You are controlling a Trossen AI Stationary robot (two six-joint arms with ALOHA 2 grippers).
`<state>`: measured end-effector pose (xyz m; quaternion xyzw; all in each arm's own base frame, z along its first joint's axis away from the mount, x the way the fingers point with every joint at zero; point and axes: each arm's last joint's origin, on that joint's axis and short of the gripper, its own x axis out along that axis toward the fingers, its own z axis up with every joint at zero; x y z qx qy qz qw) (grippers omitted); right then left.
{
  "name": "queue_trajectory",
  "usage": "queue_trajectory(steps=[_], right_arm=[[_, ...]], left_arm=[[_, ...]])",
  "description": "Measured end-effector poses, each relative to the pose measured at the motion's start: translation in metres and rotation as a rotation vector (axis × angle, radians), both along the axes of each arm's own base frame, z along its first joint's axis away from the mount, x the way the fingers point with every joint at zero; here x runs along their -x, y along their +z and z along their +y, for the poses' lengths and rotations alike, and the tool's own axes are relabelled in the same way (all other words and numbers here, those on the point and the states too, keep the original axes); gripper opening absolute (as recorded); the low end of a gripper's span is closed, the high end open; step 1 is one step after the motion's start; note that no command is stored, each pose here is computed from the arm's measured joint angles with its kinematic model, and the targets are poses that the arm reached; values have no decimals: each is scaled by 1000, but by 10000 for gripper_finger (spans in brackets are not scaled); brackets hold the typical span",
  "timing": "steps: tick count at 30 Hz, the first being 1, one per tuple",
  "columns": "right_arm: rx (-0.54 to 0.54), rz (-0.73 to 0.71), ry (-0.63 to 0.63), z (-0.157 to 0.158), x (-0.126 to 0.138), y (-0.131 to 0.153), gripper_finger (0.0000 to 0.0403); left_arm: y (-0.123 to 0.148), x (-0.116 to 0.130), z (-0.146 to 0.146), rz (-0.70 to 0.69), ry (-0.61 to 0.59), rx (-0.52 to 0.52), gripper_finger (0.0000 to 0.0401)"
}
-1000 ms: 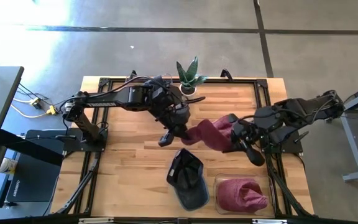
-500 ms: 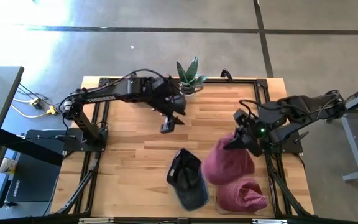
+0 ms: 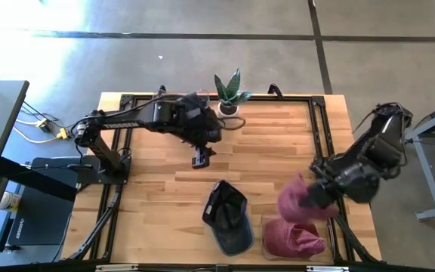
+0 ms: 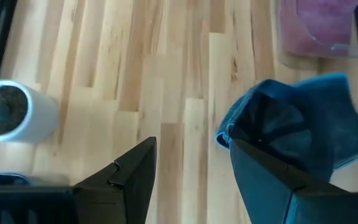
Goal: Pick & Place hat
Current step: Put the red cap into the bottom transparent bin
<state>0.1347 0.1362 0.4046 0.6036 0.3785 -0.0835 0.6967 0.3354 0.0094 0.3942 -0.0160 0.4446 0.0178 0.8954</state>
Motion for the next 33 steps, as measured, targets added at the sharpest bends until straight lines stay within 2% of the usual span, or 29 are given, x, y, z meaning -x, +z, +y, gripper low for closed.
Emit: queue_trajectory(steps=[5, 10, 15, 21, 26, 33], right_arm=[[-80, 143, 53, 30, 2, -13, 4], [-41, 287, 96, 50, 3, -30, 3], [-9, 320, 72, 57, 0, -38, 3], [-92, 243, -3, 52, -19, -32, 3], [-108, 243, -34, 48, -28, -33, 3], [-64, 442, -23, 76, -41, -66, 4]], left_arm=[[-1, 1, -12, 12, -44, -59, 201], [-2, 2, -23, 28, -82, -61, 201], [-1, 1, -29, 9, -100, -60, 201], [0, 1, -28, 5, -90, -62, 202], [0, 1, -28, 5, -93, -63, 202], [-9, -1, -28, 22, -94, -63, 202]])
